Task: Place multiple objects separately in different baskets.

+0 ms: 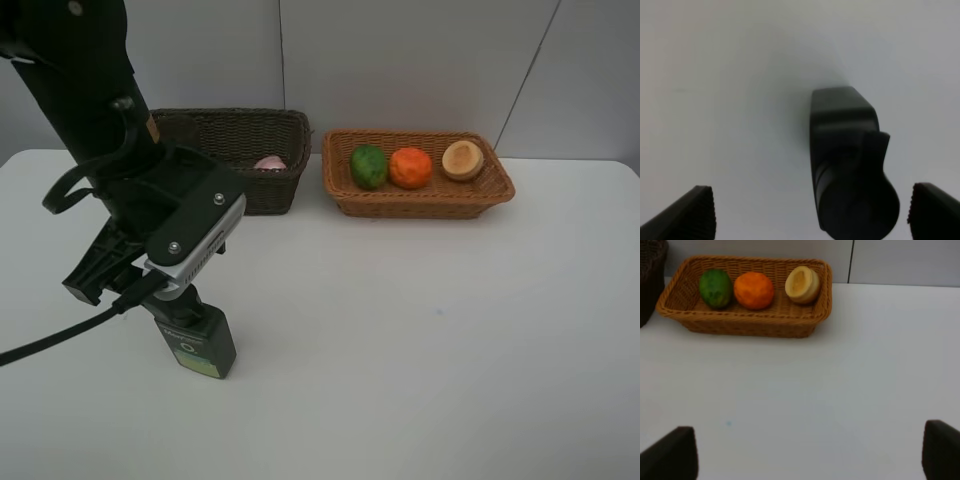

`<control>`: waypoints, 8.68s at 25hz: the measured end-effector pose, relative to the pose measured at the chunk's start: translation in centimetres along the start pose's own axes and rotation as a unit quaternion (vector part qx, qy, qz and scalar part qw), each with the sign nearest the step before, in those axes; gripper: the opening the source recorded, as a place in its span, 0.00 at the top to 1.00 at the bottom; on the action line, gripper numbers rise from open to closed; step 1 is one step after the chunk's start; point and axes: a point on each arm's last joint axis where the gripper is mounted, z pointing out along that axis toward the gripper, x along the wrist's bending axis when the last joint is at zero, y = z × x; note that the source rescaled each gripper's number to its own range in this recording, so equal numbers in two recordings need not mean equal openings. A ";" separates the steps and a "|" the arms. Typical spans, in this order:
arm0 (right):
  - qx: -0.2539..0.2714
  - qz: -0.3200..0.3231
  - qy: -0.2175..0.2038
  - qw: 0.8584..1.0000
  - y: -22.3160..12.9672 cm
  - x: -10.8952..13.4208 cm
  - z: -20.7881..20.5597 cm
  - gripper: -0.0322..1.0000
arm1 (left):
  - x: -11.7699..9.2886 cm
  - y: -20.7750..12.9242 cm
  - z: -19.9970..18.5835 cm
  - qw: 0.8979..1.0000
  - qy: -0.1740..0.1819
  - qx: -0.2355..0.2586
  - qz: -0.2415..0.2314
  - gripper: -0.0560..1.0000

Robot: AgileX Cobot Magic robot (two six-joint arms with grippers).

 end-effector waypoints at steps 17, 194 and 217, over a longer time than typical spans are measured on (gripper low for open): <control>0.000 0.000 0.000 1.000 0.0 0.0 0.0 0.03 | -0.6 -0.4 2.9 1.000 0.003 0.001 -0.005 0.00; 0.000 0.000 0.000 1.000 0.0 0.0 0.0 0.03 | -26.6 -7.3 -14.5 0.528 0.399 -0.219 -0.717 0.02; 0.000 0.000 0.000 1.000 0.0 0.0 0.0 0.03 | -28.9 -7.1 -10.8 0.535 0.428 -0.235 -0.689 0.02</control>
